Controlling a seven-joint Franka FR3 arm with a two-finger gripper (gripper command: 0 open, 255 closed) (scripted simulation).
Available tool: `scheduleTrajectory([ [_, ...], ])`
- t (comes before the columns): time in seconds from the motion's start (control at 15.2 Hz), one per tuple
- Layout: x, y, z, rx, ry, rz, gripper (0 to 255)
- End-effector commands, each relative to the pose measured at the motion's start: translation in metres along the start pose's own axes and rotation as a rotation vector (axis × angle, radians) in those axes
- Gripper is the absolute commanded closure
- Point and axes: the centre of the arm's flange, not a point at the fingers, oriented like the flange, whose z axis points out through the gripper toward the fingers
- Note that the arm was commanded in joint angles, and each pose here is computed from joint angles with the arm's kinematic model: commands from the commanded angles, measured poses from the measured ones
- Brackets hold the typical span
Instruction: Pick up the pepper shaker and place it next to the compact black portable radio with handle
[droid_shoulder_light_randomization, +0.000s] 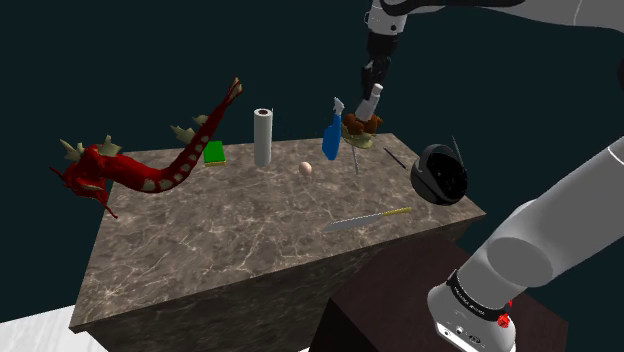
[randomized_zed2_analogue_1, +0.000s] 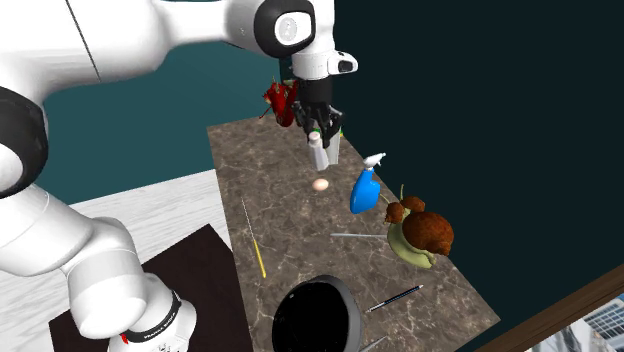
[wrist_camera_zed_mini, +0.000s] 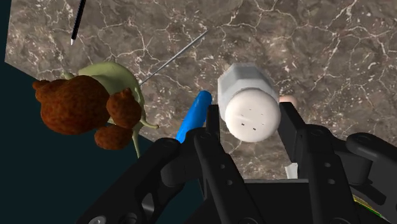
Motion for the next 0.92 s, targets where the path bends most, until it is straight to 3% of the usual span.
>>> scheduleTrajectory([
  [0.0, -0.015, 0.022, 0.002, 0.000, 0.000, -0.002, 255],
  [0.86, -0.109, 0.164, 0.019, 0.000, 0.000, -0.002, 255],
])
